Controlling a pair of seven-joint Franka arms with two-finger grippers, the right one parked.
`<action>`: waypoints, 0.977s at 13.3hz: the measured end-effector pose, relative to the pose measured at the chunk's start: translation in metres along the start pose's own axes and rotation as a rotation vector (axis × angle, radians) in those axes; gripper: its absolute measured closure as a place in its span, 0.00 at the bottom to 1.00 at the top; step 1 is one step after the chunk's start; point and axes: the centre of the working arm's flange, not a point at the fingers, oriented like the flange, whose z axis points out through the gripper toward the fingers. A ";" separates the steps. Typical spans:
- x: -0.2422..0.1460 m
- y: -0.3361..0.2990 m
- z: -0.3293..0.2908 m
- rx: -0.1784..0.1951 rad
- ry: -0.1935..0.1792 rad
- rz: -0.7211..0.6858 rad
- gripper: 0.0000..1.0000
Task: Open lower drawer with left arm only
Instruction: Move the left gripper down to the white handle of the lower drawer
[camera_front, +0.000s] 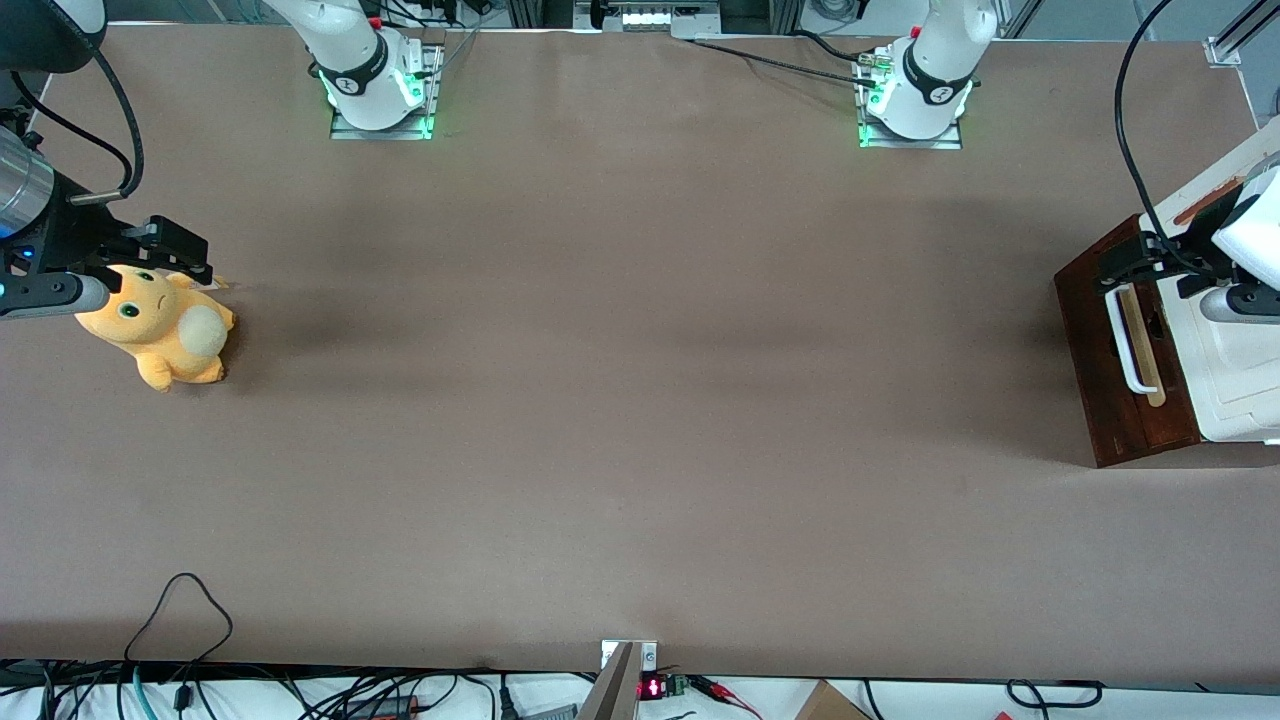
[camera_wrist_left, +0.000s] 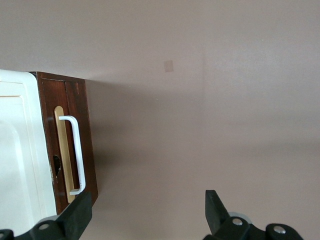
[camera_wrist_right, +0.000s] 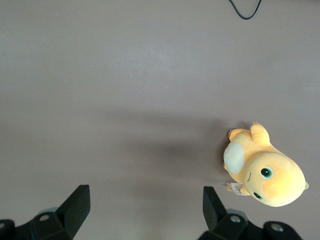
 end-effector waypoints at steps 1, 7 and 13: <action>-0.001 0.001 0.001 -0.001 -0.008 0.002 0.00; -0.005 0.001 0.009 0.000 -0.065 0.004 0.00; -0.002 0.010 0.017 0.063 -0.085 0.054 0.00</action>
